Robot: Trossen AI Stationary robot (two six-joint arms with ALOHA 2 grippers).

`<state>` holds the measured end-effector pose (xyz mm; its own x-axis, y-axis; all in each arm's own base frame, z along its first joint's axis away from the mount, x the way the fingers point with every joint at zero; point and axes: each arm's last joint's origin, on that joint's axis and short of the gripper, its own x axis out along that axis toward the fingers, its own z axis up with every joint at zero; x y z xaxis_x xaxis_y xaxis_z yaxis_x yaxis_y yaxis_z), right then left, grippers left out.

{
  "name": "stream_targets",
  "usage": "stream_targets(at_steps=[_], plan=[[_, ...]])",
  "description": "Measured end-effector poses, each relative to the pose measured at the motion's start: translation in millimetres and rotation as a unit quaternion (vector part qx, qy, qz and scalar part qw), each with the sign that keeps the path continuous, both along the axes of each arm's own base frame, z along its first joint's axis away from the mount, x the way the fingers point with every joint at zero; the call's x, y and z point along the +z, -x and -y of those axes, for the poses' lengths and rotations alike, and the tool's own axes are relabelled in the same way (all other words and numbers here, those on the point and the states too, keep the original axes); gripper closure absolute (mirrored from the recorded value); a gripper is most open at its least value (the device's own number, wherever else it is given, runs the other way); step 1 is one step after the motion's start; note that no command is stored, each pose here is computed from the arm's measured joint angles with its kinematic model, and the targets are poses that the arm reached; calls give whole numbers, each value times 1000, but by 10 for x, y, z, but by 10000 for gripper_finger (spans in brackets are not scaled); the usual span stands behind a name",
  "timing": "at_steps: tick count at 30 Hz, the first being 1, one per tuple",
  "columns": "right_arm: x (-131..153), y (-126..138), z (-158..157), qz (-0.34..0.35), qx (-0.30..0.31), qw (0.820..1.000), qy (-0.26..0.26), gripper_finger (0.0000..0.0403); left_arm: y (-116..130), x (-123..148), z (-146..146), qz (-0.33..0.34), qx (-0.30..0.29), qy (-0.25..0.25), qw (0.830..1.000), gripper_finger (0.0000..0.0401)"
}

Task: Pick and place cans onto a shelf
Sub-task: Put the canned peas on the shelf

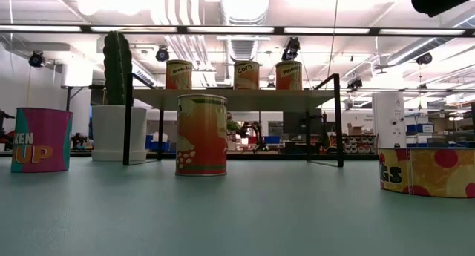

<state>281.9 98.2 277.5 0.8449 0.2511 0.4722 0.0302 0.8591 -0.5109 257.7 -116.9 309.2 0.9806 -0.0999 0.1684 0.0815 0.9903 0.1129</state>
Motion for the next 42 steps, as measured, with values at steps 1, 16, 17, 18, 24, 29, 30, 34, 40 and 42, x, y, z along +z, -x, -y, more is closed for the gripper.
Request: stream_targets(at_steps=[1, 16, 17, 18, 24, 29, 30, 34, 40, 42], plan=[[-3, -1, 0, -1, 0, 1000, 1, 101, -9, 9, 1, 1, 1, 0, 1000, 18], [-12, -1, -5, -2, 8, 1000, 7, 101, -215, -120, -9, 40, 16, 10, 999, 24], [-12, -1, -5, -2, 8, 1000, 7, 101, -230, -137, -4, 41, 18, 6, 999, 24], [-12, -1, -5, -2, 8, 1000, 7, 101, -242, -154, -1, 41, 19, 0, 999, 26], [-12, -1, -5, -2, 7, 1000, 7, 101, -260, -180, 7, 40, 23, -6, 999, 73], [-12, -2, -4, -1, 5, 1000, 9, 101, -261, -181, 7, 40, 23, -7, 999, 111], [-14, -2, -5, -2, 5, 1000, 10, 101, -262, -182, 7, 40, 24, -7, 999, 111], [-21, -18, 29, -8, 0, 1000, 5, 96, -262, -183, 7, 39, 25, -7, 999, 111], [-13, -41, 61, -24, -27, 999, -29, 62, -261, -178, -2, 39, 31, -4, 999, 102], [-17, -43, 64, -27, -32, 999, -27, 53, -259, -178, -4, 37, 32, -5, 999, 102]])
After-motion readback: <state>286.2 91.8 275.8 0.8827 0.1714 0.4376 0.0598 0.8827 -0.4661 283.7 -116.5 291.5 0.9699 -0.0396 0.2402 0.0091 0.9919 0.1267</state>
